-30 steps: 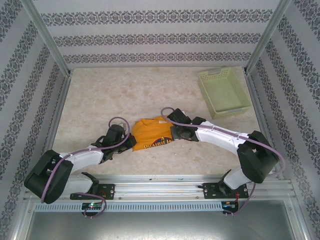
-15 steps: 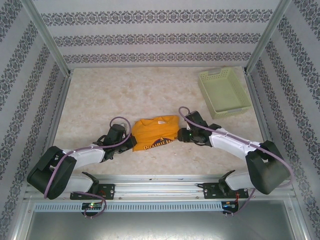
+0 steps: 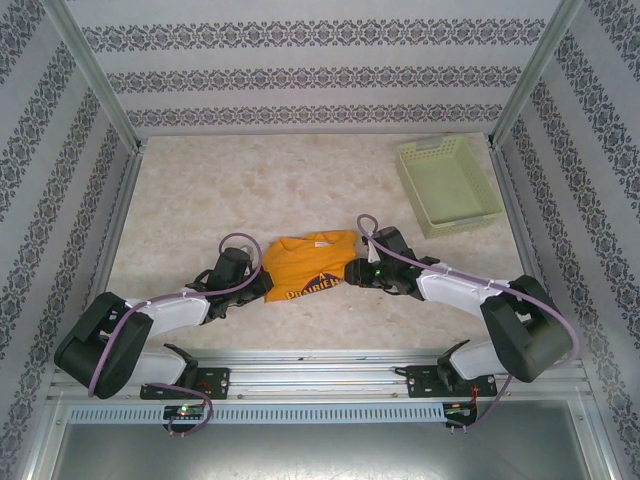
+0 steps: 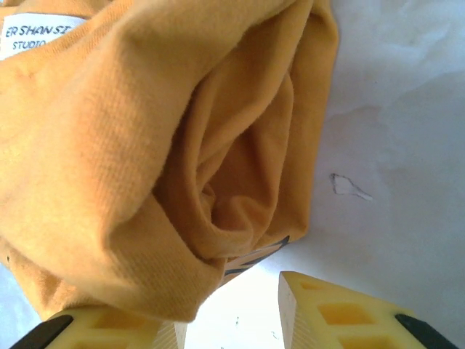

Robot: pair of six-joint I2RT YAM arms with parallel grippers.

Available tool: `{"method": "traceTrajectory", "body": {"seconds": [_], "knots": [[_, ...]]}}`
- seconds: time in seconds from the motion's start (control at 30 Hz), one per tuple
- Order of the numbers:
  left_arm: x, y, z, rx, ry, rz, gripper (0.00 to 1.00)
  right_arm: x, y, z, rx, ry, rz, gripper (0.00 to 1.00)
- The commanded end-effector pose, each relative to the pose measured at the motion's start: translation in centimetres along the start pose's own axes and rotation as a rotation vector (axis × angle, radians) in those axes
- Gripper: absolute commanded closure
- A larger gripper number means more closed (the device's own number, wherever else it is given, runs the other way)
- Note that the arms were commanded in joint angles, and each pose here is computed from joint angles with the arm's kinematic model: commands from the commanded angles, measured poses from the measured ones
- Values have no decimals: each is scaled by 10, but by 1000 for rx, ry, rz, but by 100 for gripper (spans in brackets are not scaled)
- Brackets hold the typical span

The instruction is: Fold the inside-out t-shirt

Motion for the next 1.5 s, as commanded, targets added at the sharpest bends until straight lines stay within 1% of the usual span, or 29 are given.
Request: {"method": "traceTrajectory", "body": {"seconds": [0.0, 0.07, 0.1, 0.2, 0.23, 0.27, 0.33, 0.4, 0.47, 0.53, 0.57, 0.67, 0.8, 0.9, 0.93, 1.03, 1.17, 1.3, 1.47], "knots": [[-1, -1, 7, -45, -9, 1, 100, -15, 0, 5, 5, 3, -48, 64], [-1, -3, 7, -44, -9, 7, 100, -14, 0, 6, 8, 5, -52, 63], [-1, -3, 6, -42, -9, 11, 100, -12, 1, 8, 22, 13, -55, 61], [-2, -4, 5, -46, -9, 21, 100, -6, 10, 9, 131, 44, -90, 50], [-2, -4, 5, -53, -7, 25, 100, -4, 15, 9, 157, 48, -101, 49], [-2, -3, 5, -60, -8, 31, 98, -3, 19, 10, 170, 48, -113, 48], [-7, 3, 0, -78, -25, 33, 87, -2, 33, 9, 229, 58, -148, 46], [-13, 14, -7, -90, -49, 19, 78, -1, 48, 13, 286, 104, -199, 39], [-22, 29, -13, -119, -77, -14, 69, 0, 63, 19, 333, 155, -247, 34], [-31, 47, -18, -159, -108, -60, 55, 2, 74, 28, 340, 204, -278, 28], [-34, 54, -19, -171, -120, -78, 50, 3, 77, 31, 334, 219, -284, 26], [-43, 78, -19, -215, -150, -146, 38, 7, 78, 43, 313, 258, -276, 20], [-51, 110, -19, -227, -188, -264, 31, 14, 65, 61, 325, 323, -246, 16], [-52, 128, -15, -226, -195, -352, 20, 20, 50, 79, 327, 372, -219, 13], [-51, 133, -14, -222, -196, -380, 18, 23, 44, 86, 322, 390, -205, 12], [-48, 142, -6, -226, -184, -434, 13, 31, 24, 103, 327, 435, -167, 10], [-45, 143, -1, -222, -177, -449, 10, 33, -5, 103, 433, 415, -111, 7], [-43, 140, 1, -230, -178, -437, 9, 27, -35, 82, 547, 337, -41, 7], [-41, 137, 4, -233, -182, -431, 8, 16, -56, 69, 546, 274, 1, 6]]}}
Point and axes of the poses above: each hand's point on the last joint's axis, 136 mm out from that joint toward the fingers, its own y axis back along the fingers, its own z axis along the line the jaws close on, x = y × z, the point moved 6 cm from there along y, back along the fingers, and after that the axes turned 2 degrees about -y, right-handed, at the moved point
